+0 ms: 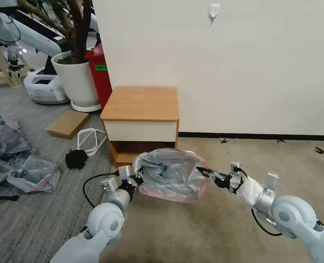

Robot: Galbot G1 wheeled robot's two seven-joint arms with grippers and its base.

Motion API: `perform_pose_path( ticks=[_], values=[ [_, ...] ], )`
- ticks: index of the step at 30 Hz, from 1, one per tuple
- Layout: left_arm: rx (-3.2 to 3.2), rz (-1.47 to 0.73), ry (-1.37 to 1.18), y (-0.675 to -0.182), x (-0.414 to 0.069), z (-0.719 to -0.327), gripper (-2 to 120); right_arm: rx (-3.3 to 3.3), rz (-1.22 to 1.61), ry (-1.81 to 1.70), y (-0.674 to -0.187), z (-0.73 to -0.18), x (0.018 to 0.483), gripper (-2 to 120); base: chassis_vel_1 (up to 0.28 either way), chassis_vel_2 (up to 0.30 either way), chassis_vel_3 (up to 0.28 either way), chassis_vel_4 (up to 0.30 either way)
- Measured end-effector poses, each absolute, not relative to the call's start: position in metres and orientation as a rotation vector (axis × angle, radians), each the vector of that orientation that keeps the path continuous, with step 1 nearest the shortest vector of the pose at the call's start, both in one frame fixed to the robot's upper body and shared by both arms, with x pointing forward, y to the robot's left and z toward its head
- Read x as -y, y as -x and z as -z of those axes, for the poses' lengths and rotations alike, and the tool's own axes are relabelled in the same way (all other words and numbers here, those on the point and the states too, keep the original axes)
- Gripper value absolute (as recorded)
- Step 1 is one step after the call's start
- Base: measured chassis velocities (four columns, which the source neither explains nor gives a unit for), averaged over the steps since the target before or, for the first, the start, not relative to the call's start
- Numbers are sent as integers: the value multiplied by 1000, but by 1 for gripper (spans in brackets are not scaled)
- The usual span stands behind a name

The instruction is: Pick up the garbage bag from the table and place it over the trash can.

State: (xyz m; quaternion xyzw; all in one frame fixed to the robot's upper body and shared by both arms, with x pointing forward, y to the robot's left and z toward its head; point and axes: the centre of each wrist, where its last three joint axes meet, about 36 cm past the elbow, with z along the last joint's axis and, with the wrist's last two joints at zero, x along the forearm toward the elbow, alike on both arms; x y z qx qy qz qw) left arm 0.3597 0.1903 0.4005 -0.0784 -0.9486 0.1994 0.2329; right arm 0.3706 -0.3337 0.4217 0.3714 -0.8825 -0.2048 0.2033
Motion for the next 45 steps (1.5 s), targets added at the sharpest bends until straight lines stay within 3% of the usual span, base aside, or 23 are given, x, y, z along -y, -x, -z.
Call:
perform_pose_path(
  ticks=[21, 45],
  values=[
    [2601, -547, 225, -360, -188, -396, 3, 2552, 369, -943, -379, -418, 343, 0, 0, 0, 0, 0],
    [2600, -529, 294, -357, -190, -395, 3, 2518, 332, -861, -383, -400, 354, 0, 0, 0, 0, 0]
  ],
)
